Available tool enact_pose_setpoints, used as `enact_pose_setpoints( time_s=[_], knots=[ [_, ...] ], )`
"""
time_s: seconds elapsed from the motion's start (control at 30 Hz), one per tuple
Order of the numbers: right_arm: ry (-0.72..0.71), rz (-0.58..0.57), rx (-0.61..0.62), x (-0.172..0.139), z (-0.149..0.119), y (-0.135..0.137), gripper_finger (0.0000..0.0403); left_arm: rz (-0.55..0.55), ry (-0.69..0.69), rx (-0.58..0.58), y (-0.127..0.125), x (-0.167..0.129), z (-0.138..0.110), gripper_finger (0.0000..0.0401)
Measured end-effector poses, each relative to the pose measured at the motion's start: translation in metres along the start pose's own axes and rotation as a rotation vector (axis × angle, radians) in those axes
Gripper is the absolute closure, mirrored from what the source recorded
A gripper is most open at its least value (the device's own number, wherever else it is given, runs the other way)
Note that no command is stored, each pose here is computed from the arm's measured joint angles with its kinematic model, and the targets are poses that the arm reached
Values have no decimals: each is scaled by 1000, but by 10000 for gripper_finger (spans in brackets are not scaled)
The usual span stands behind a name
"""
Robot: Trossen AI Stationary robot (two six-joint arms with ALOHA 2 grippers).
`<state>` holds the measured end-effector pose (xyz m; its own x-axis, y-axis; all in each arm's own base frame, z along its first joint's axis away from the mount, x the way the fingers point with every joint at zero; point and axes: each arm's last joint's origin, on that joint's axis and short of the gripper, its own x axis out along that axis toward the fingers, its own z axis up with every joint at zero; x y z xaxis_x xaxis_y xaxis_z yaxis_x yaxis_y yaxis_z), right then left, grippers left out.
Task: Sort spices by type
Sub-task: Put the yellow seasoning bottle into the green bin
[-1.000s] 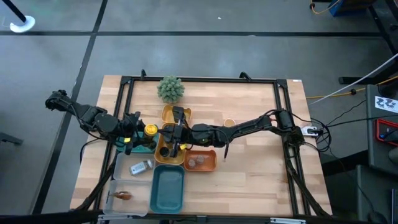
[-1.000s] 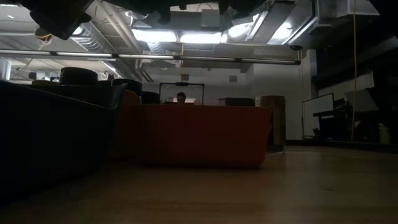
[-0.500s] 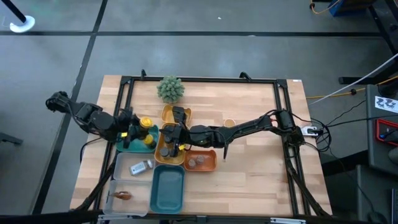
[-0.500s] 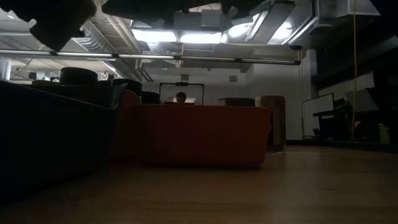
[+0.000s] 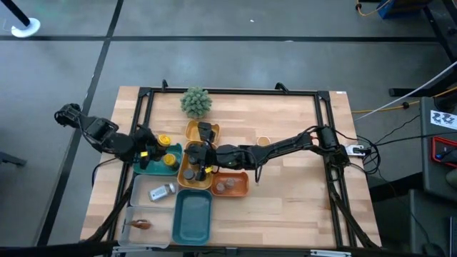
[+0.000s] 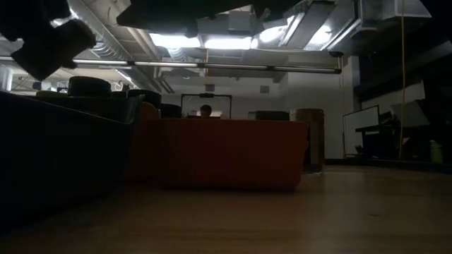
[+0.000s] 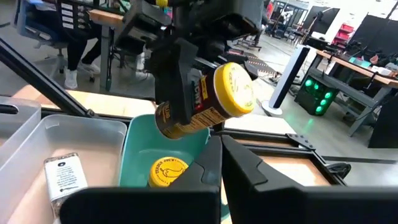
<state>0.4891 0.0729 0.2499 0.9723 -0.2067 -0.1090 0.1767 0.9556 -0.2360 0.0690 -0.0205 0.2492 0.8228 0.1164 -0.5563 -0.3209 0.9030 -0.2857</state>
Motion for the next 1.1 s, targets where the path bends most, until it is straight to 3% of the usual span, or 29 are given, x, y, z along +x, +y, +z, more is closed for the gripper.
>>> enact_pose_setpoints(
  time_s=[0.2, 0.5, 0.9, 1.1],
  knots=[
    [4, 0, -2, 0, 0, 0, 395, 94, 57, -57, 8, -1, -8, 203],
    [5, 0, -2, 0, -1, 0, 395, 237, 32, -74, 10, 4, -10, 203],
    [4, 2, -3, 0, -1, 0, 395, 446, -27, -108, -3, 27, -9, 203],
    [4, 3, -3, 0, -1, 0, 395, 484, -76, -123, -11, 38, -8, 203]
  ],
)
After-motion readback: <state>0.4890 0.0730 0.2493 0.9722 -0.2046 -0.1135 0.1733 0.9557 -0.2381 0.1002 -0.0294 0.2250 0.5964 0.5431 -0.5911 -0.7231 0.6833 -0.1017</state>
